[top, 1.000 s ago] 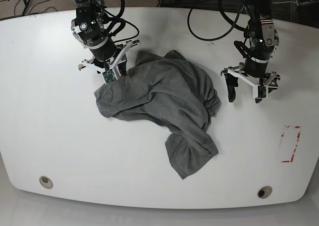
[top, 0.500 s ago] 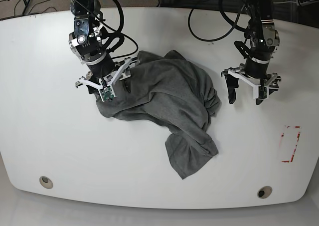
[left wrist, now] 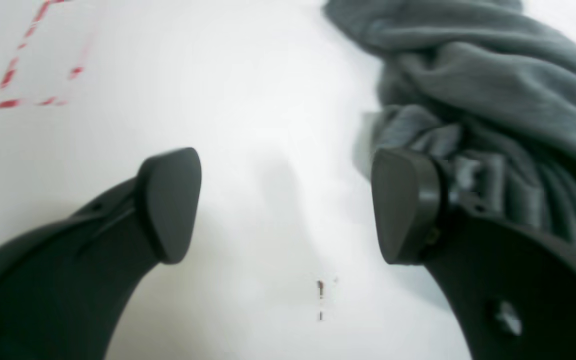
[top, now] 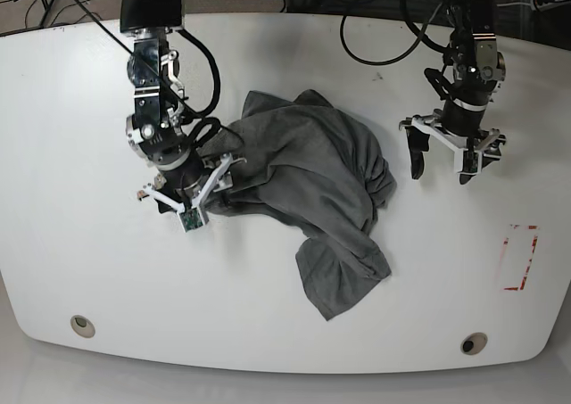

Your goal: Fold the T-shirt properly

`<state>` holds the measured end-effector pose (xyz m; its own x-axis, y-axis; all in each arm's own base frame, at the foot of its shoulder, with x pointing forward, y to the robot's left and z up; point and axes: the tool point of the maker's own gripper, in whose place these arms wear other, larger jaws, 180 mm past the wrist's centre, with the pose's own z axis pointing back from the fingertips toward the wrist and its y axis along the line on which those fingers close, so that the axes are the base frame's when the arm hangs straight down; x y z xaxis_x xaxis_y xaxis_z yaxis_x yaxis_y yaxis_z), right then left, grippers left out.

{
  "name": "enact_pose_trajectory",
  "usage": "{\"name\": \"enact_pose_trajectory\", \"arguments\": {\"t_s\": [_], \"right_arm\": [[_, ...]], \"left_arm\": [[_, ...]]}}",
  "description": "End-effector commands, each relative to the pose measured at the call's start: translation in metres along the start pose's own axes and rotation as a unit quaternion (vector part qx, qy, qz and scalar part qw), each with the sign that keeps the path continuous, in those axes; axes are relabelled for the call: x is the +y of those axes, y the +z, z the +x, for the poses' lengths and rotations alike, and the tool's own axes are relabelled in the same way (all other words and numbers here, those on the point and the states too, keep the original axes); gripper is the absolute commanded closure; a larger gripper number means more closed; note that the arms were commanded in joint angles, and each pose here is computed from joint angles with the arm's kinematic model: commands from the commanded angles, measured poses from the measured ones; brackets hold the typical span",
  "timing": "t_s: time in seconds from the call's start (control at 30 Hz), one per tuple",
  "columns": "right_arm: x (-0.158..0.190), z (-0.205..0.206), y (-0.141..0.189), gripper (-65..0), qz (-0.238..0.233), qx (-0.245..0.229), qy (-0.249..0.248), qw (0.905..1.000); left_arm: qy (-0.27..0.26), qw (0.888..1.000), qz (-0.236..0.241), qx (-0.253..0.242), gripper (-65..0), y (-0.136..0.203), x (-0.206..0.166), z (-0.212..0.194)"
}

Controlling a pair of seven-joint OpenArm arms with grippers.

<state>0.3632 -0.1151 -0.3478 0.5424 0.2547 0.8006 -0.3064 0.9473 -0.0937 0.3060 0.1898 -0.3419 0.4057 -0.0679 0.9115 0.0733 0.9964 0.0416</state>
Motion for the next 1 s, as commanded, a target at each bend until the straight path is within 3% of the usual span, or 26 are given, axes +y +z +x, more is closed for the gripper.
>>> {"name": "enact_pose_trajectory", "arguments": {"t_s": [0.0,0.37,0.97], "right_arm": [[-0.011,0.024,-0.01,-34.6,-0.005,-0.026,-0.002,0.9996],[-0.022,0.026,-0.051,-34.6,0.021,0.012,0.004,0.9997],[0.0,-0.013,-0.062,-34.6,0.05,0.059,-0.016,0.9969]], "left_arm": [[-0.005,1.0,0.004,-0.027,-49.7,0.001,0.004,0.017],[-0.015,1.0,0.004,-0.026,-49.7,0.001,0.008,0.017],[-0.015,1.0,0.005,-0.026,-49.7,0.001,0.009,0.018]]}}
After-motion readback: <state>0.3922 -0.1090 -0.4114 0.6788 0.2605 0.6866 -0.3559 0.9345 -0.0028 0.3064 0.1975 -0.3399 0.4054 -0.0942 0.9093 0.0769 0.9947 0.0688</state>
